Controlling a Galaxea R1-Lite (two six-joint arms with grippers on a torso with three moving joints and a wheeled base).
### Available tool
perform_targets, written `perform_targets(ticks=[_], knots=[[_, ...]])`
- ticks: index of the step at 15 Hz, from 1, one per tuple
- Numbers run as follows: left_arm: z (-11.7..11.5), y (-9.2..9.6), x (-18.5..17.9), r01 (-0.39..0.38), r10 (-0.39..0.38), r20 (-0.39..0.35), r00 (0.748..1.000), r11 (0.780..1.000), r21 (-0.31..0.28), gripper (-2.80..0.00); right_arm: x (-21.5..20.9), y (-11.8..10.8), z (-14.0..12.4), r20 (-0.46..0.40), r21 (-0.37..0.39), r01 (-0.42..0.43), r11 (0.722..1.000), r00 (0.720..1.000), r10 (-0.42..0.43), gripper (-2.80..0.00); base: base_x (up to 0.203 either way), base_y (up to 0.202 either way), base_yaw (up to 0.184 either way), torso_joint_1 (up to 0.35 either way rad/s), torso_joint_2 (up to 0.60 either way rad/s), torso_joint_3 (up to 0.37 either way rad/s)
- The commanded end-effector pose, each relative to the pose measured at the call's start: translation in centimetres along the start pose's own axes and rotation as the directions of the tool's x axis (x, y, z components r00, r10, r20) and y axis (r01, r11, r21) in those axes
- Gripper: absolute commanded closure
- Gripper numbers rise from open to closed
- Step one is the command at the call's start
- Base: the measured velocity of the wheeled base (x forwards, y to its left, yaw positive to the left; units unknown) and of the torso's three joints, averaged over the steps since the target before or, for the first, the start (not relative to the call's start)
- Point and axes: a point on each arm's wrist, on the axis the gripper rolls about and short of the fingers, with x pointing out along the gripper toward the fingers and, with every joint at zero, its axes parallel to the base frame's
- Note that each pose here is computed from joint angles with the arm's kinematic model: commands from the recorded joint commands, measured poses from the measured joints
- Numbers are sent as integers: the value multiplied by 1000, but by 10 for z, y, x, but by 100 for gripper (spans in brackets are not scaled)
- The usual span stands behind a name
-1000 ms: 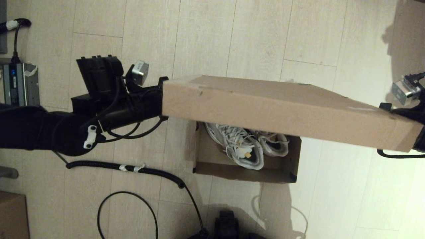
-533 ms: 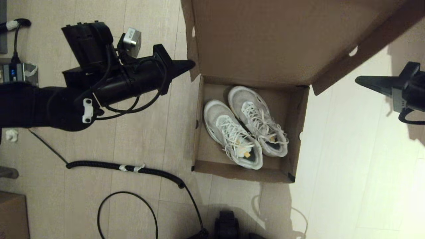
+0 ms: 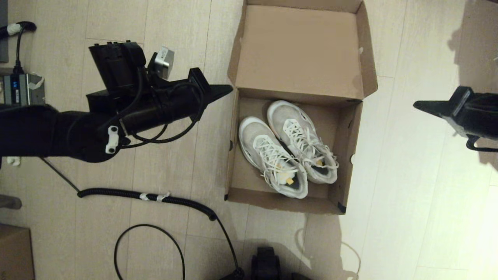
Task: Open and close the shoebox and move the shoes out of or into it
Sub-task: Open the shoe box, then put the shoes out of the shoe box
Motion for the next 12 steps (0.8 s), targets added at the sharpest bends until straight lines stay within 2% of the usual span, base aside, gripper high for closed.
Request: perform_targets(ticks=[1,2,3,5,6,8,9,11,12], knots=[[-3,-18,-21,-87,81,82,993,993,75,0,4,4,-17,-63,-84,143,986,987,-149,0,0,0,0,0,0,0],[-8,-15,-25,-158,145,107,984,979,128,0,11,13,-31,-94,-171,201,965,971,-219,0,0,0,0,0,0,0],[-13,-11,-33,-238,216,133,967,954,183,0,18,26,-46,-123,-256,208,944,962,-245,0,0,0,0,0,0,0],[-28,5,-50,-373,346,142,927,886,274,0,23,55,-78,-203,-392,129,911,954,-222,0,0,0,0,0,0,0],[-35,13,-61,-417,396,133,909,856,305,0,22,67,-91,-239,-433,76,898,951,-196,0,0,0,0,0,0,0],[-44,14,-82,-453,436,131,891,826,336,0,25,82,-103,-233,-467,13,884,963,-138,0,0,0,0,0,0,0],[-48,14,-89,-462,447,127,885,818,342,0,26,87,-107,-226,-466,-11,885,968,-106,-280,0,0,0,0,0,0],[-52,16,-94,-479,467,122,876,808,342,0,29,94,-126,-276,-459,-81,885,959,-55,-280,0,0,0,0,0,0],[-52,17,-95,-494,480,130,867,800,340,0,33,96,-135,-272,-451,-112,886,962,-17,-280,0,0,0,0,0,0]])
